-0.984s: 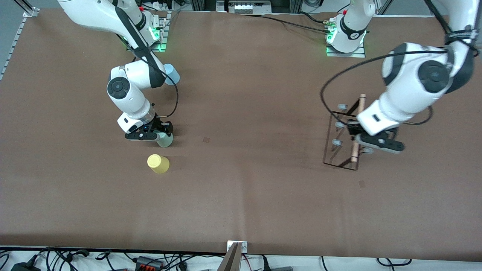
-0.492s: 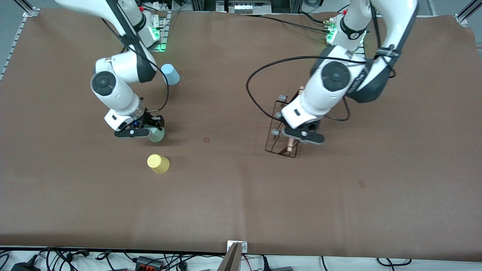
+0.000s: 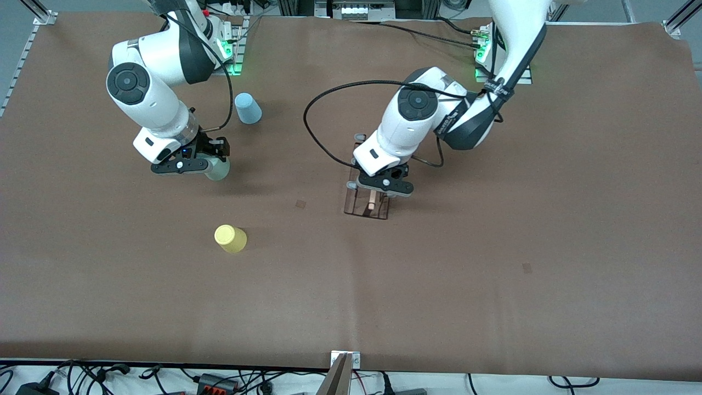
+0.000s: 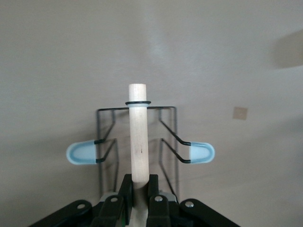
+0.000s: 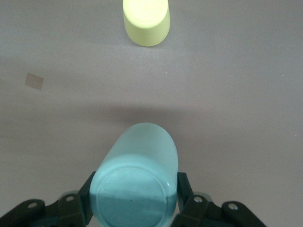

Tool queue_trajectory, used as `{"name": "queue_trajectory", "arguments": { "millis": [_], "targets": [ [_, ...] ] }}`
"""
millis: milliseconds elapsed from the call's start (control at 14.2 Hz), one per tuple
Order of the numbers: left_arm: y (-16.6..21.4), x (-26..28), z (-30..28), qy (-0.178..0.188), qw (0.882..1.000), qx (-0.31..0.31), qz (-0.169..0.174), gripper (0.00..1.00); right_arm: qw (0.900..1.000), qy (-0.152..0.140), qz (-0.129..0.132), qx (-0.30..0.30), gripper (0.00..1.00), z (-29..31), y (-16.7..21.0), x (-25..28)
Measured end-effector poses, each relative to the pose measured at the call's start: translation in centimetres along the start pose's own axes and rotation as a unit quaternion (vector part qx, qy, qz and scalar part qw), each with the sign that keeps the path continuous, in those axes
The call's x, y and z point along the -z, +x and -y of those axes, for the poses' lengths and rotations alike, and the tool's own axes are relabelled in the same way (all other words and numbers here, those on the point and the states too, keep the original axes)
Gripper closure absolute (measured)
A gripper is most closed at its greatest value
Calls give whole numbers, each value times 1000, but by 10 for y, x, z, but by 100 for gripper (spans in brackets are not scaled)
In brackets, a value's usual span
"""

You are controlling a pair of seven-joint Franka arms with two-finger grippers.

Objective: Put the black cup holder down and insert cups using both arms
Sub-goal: 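Carry the rack to the table middle with the left gripper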

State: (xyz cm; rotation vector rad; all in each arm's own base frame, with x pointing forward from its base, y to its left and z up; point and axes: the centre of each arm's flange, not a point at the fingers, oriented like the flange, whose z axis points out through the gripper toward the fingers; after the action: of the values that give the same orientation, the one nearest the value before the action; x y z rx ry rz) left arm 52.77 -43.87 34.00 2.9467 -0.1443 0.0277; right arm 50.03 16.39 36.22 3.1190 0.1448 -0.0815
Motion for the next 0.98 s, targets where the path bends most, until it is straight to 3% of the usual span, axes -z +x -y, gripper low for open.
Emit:
{"name": "queue_trajectory", "arguments": {
  "millis": [703,773,984],
  "targets": [
    [-4,-7,-27,-10,999,43,0,80,1000,-1,3,4,31,3,0,-4],
    [-3,-6,-27,-10,999,44,-1,76,1000,-2,3,5,31,4,0,-4],
    [8,3,-16,-1,999,44,-6,49,1000,-2,3,6,31,5,-1,-4]
  ]
}}
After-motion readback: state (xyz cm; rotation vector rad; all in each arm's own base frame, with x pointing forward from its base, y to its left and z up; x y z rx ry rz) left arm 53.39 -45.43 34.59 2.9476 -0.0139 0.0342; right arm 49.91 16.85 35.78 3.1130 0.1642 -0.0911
